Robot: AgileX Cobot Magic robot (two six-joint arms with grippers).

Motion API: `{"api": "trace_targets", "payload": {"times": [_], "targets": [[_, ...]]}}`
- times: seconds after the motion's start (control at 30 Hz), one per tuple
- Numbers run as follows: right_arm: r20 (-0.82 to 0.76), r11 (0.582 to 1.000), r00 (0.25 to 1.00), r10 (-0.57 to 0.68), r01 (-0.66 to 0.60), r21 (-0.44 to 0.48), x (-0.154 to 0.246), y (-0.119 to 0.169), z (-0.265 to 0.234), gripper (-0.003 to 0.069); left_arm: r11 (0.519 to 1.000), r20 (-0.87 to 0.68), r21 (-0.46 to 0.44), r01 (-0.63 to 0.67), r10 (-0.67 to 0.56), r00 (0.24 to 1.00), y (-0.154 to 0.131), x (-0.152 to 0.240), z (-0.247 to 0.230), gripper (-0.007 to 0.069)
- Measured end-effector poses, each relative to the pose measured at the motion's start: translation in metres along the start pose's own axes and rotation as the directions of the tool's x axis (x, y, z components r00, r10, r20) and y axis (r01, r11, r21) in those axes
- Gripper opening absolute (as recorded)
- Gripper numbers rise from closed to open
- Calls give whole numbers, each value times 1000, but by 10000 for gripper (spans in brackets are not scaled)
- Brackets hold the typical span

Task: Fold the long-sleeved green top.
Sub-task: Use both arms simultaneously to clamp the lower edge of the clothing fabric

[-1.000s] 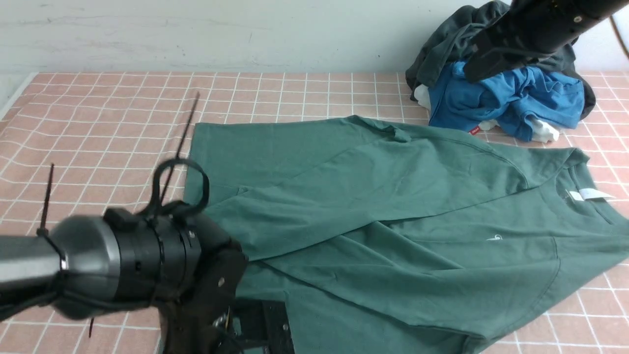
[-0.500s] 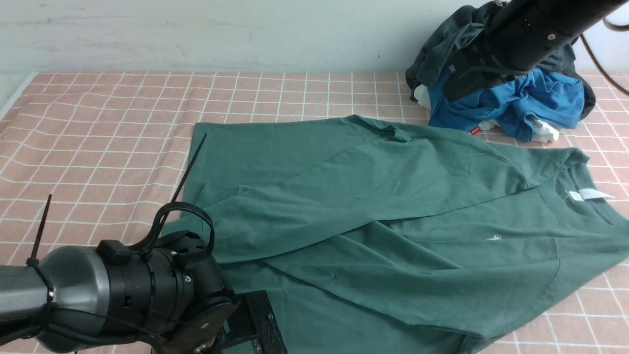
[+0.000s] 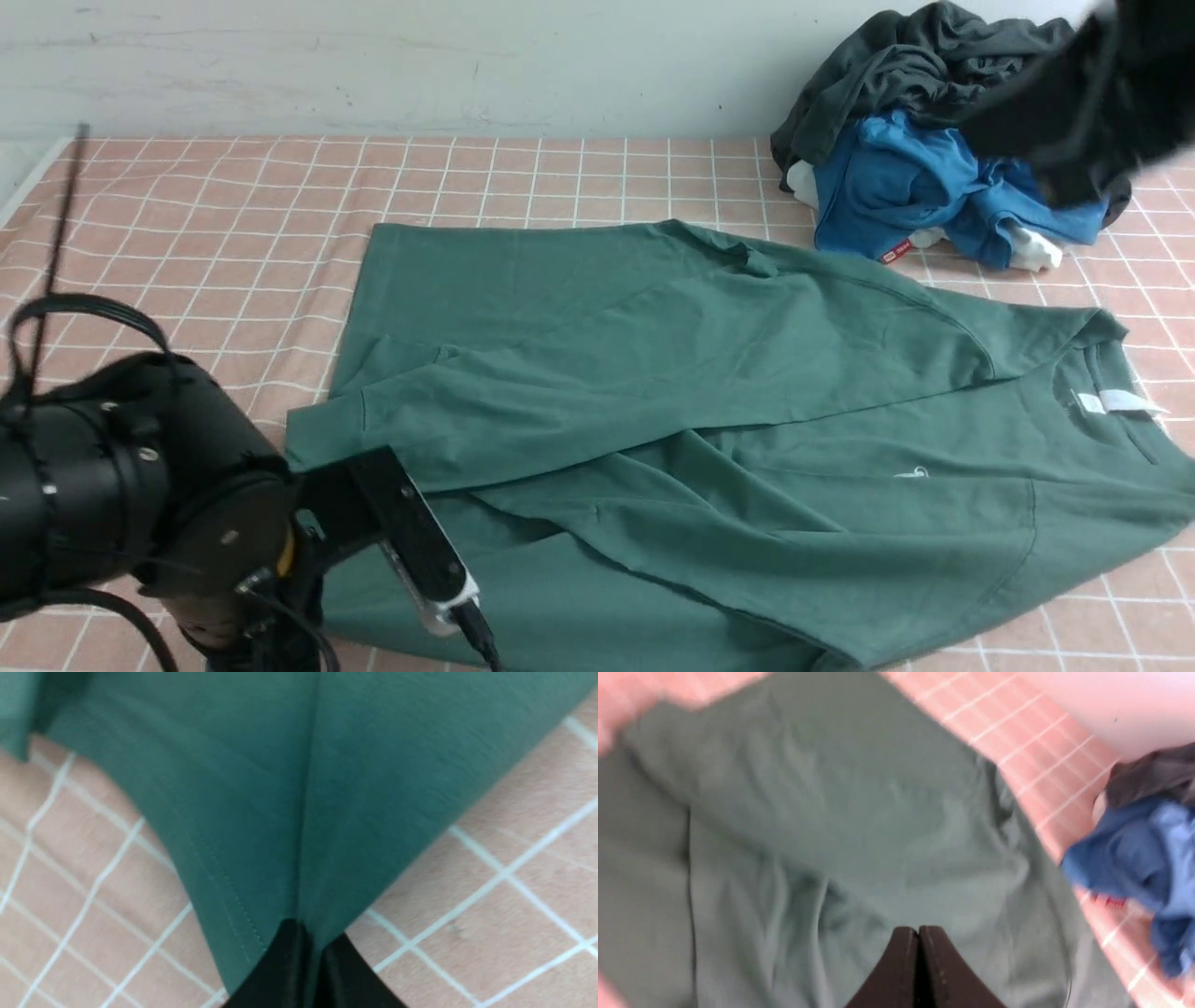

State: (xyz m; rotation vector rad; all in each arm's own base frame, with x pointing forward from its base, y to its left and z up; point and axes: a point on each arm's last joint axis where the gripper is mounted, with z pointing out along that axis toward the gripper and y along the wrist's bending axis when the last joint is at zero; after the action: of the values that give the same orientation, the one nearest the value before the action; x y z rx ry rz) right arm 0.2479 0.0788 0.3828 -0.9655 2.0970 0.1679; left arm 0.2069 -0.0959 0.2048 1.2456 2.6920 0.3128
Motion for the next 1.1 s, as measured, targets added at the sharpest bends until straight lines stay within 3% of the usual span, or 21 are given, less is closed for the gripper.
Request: {"api": "trace_targets", "payload": {"times": [0.17, 0.27, 0.3, 0.4, 0.5, 0.63, 0.8, 1.0, 1.1], "targets": [[-288, 985, 946, -152, 121, -122, 99, 33, 46, 1, 991, -3, 38, 131, -131, 991, 14, 10, 1, 6], [-405, 971, 885, -229, 181, -154, 141, 41, 64, 66, 984, 10, 56, 169, -170, 985, 16, 11, 2, 6], [-407, 971, 884, -230, 181, -155, 142, 41, 66, 66, 984, 11, 56, 169, -170, 985, 16, 11, 2, 6], [-477, 933, 803, -358, 320, -163, 171, 38, 86, 210, 981, 20, 71, 179, -181, 983, 15, 9, 2, 6], [-505, 899, 747, -432, 401, -175, 180, 32, 100, 304, 981, 21, 72, 179, -181, 983, 15, 9, 2, 6], [-533, 855, 678, -506, 476, -206, 189, 26, 119, 360, 979, 22, 81, 186, -188, 982, 14, 9, 2, 6], [-546, 846, 661, -515, 495, -198, 196, 21, 134, 307, 977, 23, 92, 194, -197, 980, 13, 9, 2, 6], [-549, 886, 714, -435, 448, -120, 194, 20, 135, 64, 976, 33, 91, 198, -201, 979, 13, 9, -1, 6], [-534, 900, 748, -395, 432, -61, 187, 18, 129, 6, 976, 51, 88, 201, -206, 977, 14, 11, -5, 6]]}}
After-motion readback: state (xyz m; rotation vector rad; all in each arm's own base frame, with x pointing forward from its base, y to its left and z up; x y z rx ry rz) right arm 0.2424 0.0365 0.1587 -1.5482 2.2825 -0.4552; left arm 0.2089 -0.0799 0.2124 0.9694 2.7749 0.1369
